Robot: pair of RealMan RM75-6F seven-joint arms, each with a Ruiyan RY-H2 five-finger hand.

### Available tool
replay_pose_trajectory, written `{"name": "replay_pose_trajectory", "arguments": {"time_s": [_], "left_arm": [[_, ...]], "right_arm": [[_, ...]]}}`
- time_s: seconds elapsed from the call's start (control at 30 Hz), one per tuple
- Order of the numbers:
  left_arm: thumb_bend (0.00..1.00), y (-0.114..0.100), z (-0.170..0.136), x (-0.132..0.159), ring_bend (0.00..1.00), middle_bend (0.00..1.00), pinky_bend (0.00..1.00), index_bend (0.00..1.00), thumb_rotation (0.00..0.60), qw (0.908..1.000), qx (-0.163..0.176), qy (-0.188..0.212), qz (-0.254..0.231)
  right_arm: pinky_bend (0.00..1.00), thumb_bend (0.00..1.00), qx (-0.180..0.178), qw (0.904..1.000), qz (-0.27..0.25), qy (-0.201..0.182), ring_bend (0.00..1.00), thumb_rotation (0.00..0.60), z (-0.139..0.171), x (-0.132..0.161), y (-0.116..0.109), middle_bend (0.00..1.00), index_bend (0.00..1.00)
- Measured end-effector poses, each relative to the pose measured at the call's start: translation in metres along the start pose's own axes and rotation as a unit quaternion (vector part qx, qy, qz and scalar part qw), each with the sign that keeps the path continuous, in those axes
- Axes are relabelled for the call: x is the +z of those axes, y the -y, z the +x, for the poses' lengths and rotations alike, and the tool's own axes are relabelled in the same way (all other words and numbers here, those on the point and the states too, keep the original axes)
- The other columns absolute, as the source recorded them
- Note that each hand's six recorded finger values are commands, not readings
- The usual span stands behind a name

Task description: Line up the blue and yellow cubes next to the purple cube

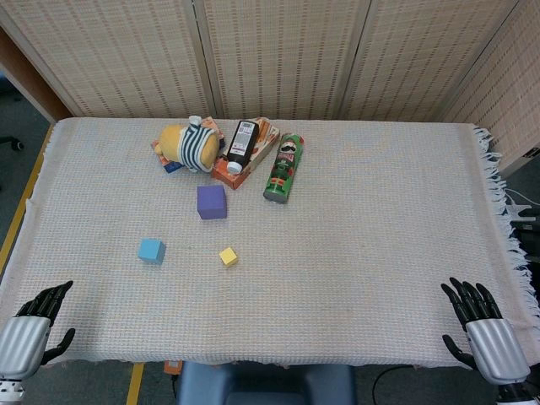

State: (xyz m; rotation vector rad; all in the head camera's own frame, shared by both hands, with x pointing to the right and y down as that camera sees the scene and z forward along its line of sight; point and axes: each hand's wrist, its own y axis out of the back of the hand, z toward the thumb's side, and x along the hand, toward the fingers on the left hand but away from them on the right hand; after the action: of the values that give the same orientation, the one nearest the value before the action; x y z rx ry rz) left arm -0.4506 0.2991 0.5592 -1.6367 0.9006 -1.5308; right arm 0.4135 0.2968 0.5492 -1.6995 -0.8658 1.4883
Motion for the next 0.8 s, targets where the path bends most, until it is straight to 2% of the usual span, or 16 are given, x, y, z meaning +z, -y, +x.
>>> {"name": "replay_pose_trajectory", "arguments": {"time_s": [0.07, 0.1, 0.17, 0.2, 0.27, 0.3, 0.4, 0.53, 0.6, 0.8], "left_arm": [[0.35, -0.001, 0.001, 0.004, 0.21, 0.21, 0.5, 0.0, 0.6, 0.9999, 0.004, 0.009, -0.004], [0.35, -0.002, 0.002, 0.007, 0.29, 0.29, 0.61, 0.0, 0.6, 0.9999, 0.007, 0.015, -0.004], [0.35, -0.006, 0.009, 0.015, 0.51, 0.53, 0.85, 0.0, 0.6, 0.9993, 0.016, 0.034, -0.007], [0.35, -0.009, 0.014, 0.019, 0.65, 0.68, 0.95, 0.0, 0.6, 0.9988, 0.021, 0.042, -0.012], [0.35, -0.012, 0.027, 0.028, 0.87, 0.91, 1.0, 0.03, 0.6, 0.9976, 0.022, 0.056, -0.036], [0.35, -0.011, 0.032, 0.031, 0.96, 0.98, 1.0, 0.07, 0.6, 0.9969, 0.017, 0.059, -0.05], [0.35, -0.008, 0.054, 0.041, 1.0, 1.0, 1.0, 0.12, 0.6, 0.9922, -0.013, 0.058, -0.109], [0.35, -0.001, 0.089, 0.053, 1.0, 1.0, 1.0, 0.08, 0.6, 0.9846, -0.062, 0.042, -0.158], [0.35, 0.002, 0.108, 0.061, 1.0, 1.0, 1.0, 0.07, 0.6, 0.9822, -0.082, 0.037, -0.165], [0.35, 0.013, 0.151, 0.086, 1.0, 1.0, 1.0, 0.1, 0.6, 0.9822, -0.108, 0.032, -0.15]], "right_arm": [[0.0, 0.04, 0.002, 1.0, -0.005, -0.002, 0.0, 0.6, 0.0, 0.001, 0.0, 0.0, 0.0], [0.0, 0.04, 0.002, 1.0, -0.005, -0.002, 0.0, 0.6, 0.0, 0.001, 0.0, 0.0, 0.0], [0.0, 0.04, 0.006, 1.0, -0.004, -0.002, 0.0, 0.6, 0.0, 0.001, 0.001, 0.0, 0.0], [0.0, 0.04, 0.008, 1.0, -0.003, -0.003, 0.0, 0.6, -0.001, 0.001, 0.003, 0.0, 0.0], [0.0, 0.04, 0.015, 0.9999, -0.002, -0.005, 0.0, 0.6, -0.003, 0.002, 0.006, 0.0, 0.0], [0.0, 0.04, 0.018, 0.9998, -0.002, -0.006, 0.0, 0.6, -0.004, 0.003, 0.007, 0.0, 0.0], [0.0, 0.04, 0.024, 0.9997, 0.002, -0.009, 0.0, 0.6, -0.008, 0.004, 0.009, 0.0, 0.0], [0.0, 0.04, 0.019, 0.9998, -0.001, -0.008, 0.0, 0.6, -0.011, 0.005, 0.007, 0.0, 0.0], [0.0, 0.04, 0.017, 0.9998, 0.0, -0.003, 0.0, 0.6, -0.012, 0.003, 0.007, 0.0, 0.0], [0.0, 0.04, 0.023, 0.9997, 0.002, 0.007, 0.0, 0.6, -0.015, 0.0, 0.01, 0.0, 0.0]]}}
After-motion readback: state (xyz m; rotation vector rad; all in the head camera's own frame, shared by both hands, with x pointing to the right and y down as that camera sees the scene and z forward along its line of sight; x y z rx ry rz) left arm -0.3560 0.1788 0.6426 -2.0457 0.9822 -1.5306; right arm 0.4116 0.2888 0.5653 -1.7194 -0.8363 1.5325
